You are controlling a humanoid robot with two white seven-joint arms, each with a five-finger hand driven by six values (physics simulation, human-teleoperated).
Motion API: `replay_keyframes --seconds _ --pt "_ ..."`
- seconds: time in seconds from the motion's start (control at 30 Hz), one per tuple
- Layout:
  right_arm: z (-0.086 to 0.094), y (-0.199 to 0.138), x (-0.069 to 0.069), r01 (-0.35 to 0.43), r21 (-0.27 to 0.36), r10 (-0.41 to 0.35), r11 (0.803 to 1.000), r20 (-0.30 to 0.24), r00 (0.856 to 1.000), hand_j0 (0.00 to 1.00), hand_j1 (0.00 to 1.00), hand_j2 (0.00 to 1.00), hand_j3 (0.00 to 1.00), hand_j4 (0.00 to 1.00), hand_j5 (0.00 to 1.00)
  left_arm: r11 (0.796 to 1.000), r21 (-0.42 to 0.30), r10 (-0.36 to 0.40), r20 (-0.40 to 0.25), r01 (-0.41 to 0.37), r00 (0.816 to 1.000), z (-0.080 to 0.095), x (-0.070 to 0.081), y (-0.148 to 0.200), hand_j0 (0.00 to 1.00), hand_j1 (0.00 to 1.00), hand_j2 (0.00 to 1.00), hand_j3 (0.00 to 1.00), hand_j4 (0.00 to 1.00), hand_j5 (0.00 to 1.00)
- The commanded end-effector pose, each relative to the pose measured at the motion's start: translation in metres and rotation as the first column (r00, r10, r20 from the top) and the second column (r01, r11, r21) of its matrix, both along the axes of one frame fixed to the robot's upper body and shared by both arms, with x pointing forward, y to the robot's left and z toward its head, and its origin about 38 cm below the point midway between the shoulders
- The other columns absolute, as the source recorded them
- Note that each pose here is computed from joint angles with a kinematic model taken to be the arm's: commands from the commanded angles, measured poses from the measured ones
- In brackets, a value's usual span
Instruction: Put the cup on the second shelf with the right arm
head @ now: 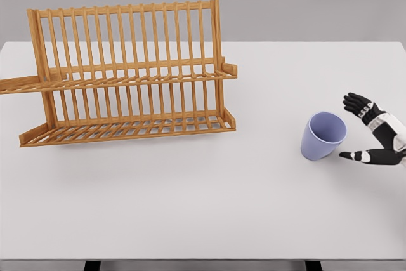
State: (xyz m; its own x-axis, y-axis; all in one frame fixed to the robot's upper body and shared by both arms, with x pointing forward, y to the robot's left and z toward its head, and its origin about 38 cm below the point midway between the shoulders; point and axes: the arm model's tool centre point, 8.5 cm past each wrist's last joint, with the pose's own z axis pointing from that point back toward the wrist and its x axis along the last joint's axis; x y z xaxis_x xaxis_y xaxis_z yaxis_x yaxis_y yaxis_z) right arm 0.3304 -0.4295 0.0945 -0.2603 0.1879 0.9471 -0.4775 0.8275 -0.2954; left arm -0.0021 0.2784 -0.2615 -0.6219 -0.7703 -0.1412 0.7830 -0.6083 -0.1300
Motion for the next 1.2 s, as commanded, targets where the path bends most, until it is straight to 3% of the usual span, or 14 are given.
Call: replay_keyframes --seconds 0.0,0.63,1.17 --pt "-0.003 0.004 0.0 0.002 0.021 -0.002 1.0 -0.001 1.0 1.0 1.0 1.0 1.0 1.0 1.0 1.0 0.0 0.0 0.0 0.0 1.0 0.0 0.0 0.0 1.0 1.0 1.0 1.0 1.0 1.0" --pt "-0.013 0.01 -0.007 -0.008 0.028 0.009 1.0 -0.026 1.0 1.0 1.0 1.0 1.0 1.0 1.0 1.0 0.0 0.0 0.0 0.0 1.0 0.0 0.0 0.0 1.0 1.0 1.0 1.0 1.0 1.0" --pt "-0.023 0.028 -0.005 -0.046 0.046 0.048 0.998 -0.044 0.998 1.0 1.0 1.0 1.0 1.0 1.0 1.0 0.0 0.0 0.0 0.0 1.0 0.0 0.0 0.0 1.0 1.0 1.0 1.0 1.0 1.0"
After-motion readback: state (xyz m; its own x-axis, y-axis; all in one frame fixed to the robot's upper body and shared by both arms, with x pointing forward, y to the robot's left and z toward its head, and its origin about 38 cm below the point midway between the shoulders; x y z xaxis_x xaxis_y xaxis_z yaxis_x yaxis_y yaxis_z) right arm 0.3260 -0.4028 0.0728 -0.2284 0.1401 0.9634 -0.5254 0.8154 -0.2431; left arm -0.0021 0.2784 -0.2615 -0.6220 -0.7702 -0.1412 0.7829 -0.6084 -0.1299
